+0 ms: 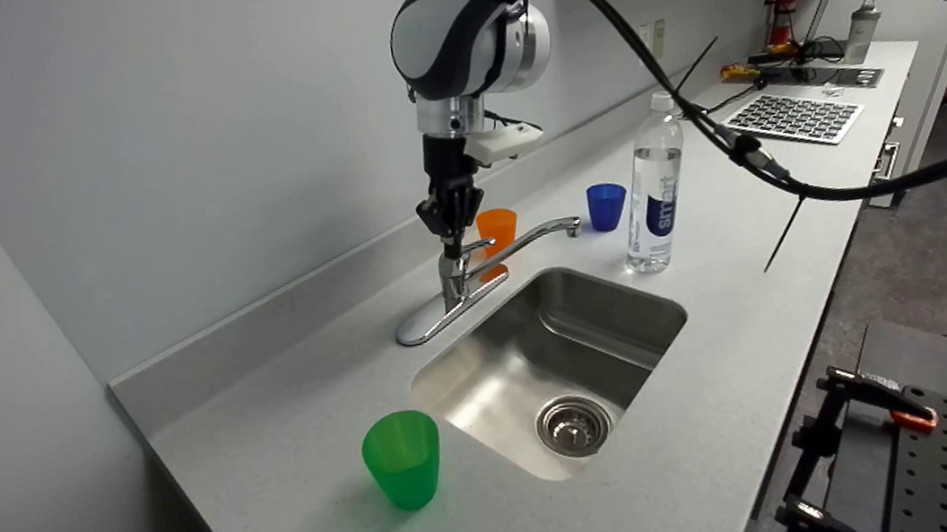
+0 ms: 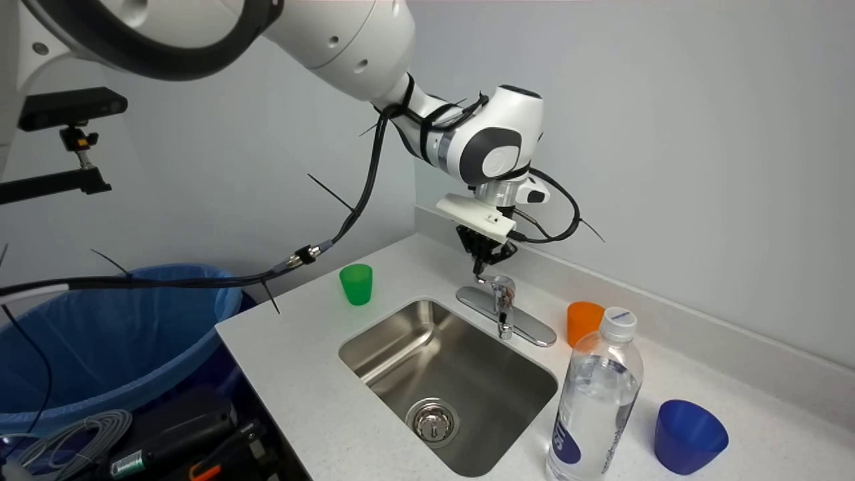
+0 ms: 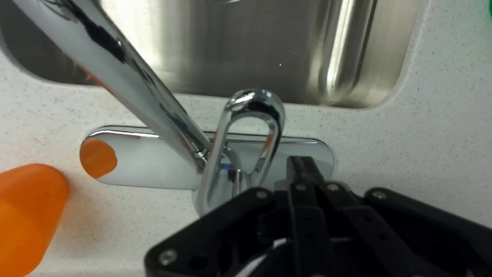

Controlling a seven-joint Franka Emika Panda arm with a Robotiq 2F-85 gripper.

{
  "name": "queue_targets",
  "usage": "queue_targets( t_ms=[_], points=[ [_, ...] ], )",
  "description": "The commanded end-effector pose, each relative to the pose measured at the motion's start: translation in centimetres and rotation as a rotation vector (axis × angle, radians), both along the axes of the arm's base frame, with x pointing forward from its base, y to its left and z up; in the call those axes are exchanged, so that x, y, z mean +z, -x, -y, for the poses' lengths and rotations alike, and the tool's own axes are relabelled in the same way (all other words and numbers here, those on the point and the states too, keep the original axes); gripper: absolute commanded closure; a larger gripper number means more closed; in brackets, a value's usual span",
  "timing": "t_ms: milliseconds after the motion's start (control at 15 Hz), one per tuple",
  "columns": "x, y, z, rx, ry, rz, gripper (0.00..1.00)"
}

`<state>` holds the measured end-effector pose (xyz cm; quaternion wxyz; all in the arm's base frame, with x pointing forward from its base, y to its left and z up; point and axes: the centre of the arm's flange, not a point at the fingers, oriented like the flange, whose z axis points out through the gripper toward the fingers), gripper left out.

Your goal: Move the tap handle up

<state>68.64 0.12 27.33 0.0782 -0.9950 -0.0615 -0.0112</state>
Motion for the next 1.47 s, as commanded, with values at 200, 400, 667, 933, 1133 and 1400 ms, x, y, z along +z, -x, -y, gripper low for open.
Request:
queue_targets(
  t_ms=[200,400,667,933,1133,1400],
  points=[
    [0.07,-1.09,0.52,0.067,0.037,0.046,1.0],
    [0.08,-1.23,0.52,0.08,0.036,0.066,1.0],
    [0.18,-1.22,0.64,0.099,0.049,0.055,1.0],
    [0.43,-0.89,1.08,0.148,0.106,-0.025,1.0],
    [0.49,-0.64,1.23,0.175,0.136,-0.073,1.0],
    [0.68,-0.55,1.34,0.177,0.19,-0.089,1.0]
  ],
)
